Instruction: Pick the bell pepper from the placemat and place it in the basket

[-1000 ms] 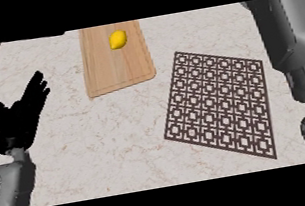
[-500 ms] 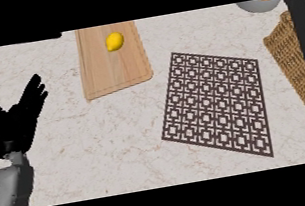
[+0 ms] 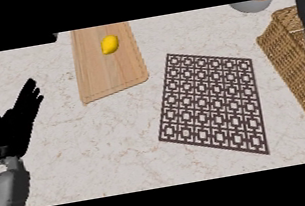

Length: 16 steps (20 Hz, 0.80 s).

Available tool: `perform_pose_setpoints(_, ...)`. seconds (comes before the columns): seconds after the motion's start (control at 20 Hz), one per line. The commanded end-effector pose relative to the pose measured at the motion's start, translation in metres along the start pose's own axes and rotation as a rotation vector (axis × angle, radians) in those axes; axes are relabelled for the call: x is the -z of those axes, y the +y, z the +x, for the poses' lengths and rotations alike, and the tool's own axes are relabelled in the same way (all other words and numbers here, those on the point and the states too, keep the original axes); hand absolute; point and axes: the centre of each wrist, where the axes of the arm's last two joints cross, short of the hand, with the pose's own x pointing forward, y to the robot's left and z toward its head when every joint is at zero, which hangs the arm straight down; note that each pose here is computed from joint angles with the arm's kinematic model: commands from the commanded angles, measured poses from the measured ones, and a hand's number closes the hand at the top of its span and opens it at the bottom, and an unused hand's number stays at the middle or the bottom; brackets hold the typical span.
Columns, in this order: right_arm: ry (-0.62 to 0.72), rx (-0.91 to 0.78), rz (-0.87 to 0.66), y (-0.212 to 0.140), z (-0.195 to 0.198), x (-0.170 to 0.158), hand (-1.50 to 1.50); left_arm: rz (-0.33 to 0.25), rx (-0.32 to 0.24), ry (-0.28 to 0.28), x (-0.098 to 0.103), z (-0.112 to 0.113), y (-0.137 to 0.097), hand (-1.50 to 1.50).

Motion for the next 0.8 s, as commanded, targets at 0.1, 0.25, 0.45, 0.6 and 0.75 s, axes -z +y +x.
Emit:
perform_pose_setpoints(0.1,0.138,0.042,-0.020,0.017,-0.037,0.015,1.50,-0.003,0.007,-0.008,-0.007,-0.001,0.014,0.00)
perform_pose_setpoints(0.25,0.145,0.071,-0.008,0.024,-0.062,0.024,1.50,0.004,-0.006,0.014,-0.003,-0.016,0.006,0.00)
perform_pose_setpoints(0.45,0.323,0.088,-0.145,0.026,-0.088,0.039,-1.50,0.020,0.000,-0.015,0.000,0.002,0.013,0.00)
perform_pose_setpoints(0.6,0.295,0.066,-0.112,0.033,-0.092,0.029,-1.50,0.007,-0.001,-0.011,-0.003,-0.002,0.020,0.00)
perform_pose_setpoints(0.75,0.245,0.080,-0.096,0.037,-0.101,0.027,-1.50,0.001,-0.007,-0.004,-0.002,0.014,-0.001,0.00)
